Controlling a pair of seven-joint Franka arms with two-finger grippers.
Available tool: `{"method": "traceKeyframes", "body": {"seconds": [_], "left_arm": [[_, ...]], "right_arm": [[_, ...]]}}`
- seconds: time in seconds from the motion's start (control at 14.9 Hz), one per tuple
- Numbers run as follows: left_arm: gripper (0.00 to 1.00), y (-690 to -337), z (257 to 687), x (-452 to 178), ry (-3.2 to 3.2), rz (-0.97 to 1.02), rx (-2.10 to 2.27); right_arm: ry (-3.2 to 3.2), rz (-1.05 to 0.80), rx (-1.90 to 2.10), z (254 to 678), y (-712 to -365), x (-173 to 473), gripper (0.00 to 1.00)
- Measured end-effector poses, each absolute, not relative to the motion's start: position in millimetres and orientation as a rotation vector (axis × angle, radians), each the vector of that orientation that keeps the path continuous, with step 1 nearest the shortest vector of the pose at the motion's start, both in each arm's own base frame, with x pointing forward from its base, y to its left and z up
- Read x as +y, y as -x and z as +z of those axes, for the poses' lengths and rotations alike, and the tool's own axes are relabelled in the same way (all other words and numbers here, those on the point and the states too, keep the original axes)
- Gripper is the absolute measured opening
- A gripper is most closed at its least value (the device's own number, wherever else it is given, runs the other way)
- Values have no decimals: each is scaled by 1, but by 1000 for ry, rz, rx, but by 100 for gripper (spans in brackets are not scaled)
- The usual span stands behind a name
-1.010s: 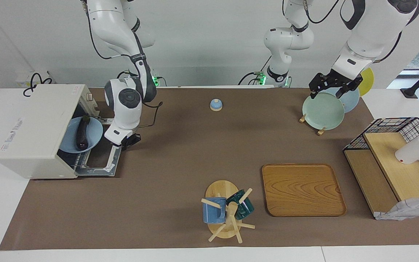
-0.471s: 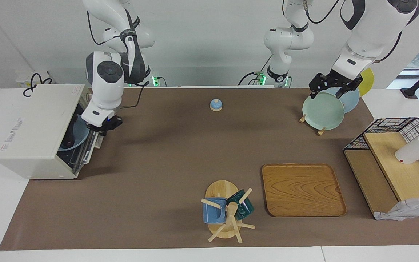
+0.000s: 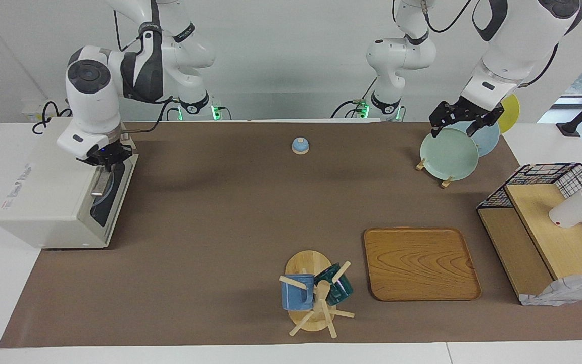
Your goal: Put eggplant into oven
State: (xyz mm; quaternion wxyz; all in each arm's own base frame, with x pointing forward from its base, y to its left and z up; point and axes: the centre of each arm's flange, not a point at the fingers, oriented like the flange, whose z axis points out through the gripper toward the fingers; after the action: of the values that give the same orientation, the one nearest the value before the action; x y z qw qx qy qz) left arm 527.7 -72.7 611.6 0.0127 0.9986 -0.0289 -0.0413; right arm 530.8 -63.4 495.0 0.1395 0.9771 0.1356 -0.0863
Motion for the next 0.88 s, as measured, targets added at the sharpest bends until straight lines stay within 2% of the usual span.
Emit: {"method": "traceKeyframes", "body": {"seconds": [0.27, 0.34, 0.4, 0.74, 0.88], "left_arm": [[100, -528, 612, -73, -3112, -129, -90], [100, -528, 612, -73, -3112, -129, -89], [100, -528, 612, -72, -3112, -129, -89], [100, -528, 612, -72, -3112, -129, -89], [100, -528, 612, -72, -3112, -129, -89]], "right_arm": [[-2956, -181, 313, 573, -535, -54, 44], [-2983, -164, 303, 586, -536, -52, 44], [-3012, -154, 284, 596, -537, -50, 49], [-3067, -152, 171, 611, -548, -56, 99], [-3070, -152, 158, 612, -548, -60, 100]]}}
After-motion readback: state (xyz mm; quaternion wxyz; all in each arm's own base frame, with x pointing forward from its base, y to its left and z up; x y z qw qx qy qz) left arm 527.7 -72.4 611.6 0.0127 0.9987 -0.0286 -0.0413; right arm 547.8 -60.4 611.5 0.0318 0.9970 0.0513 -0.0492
